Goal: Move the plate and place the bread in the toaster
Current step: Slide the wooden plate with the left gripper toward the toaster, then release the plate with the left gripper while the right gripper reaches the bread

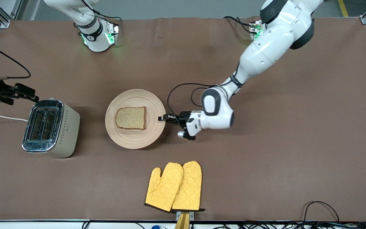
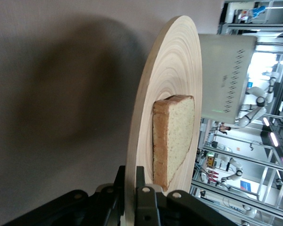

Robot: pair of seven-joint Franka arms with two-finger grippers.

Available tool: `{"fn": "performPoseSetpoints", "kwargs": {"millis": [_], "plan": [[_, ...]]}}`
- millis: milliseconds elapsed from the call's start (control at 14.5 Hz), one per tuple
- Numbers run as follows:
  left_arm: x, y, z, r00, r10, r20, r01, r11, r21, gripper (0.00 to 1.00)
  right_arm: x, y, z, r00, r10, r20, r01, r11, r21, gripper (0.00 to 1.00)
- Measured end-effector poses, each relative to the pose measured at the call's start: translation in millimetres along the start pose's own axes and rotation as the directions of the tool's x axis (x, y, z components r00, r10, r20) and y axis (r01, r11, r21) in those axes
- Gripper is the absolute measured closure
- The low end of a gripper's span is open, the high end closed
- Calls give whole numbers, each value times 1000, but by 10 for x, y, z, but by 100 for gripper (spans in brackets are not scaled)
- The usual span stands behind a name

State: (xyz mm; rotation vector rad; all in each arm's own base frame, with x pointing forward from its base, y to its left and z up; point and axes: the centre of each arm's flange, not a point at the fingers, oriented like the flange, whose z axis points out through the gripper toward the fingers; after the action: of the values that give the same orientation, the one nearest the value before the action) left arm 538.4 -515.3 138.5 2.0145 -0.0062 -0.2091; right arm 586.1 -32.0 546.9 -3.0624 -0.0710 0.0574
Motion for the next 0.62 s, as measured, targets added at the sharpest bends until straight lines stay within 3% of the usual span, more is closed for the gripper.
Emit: {"fn": "performPoseSetpoints", "kwargs": {"millis": [345,414,621], "plan": [[31,-209,283,1000,7,-15,-7,1000,7,91,-10,-148,999,999,35,-1,-35,999,27,0],[56,-210,261,1000,3,-21,-3,1000,8,86,-28,-174,1157,999,40,-10,-40,999,28,0],[252,-129,57,998,-25,-61,26,1000,0,56,-60,-514,1439,997,66,-28,-65,997,32,0]]}}
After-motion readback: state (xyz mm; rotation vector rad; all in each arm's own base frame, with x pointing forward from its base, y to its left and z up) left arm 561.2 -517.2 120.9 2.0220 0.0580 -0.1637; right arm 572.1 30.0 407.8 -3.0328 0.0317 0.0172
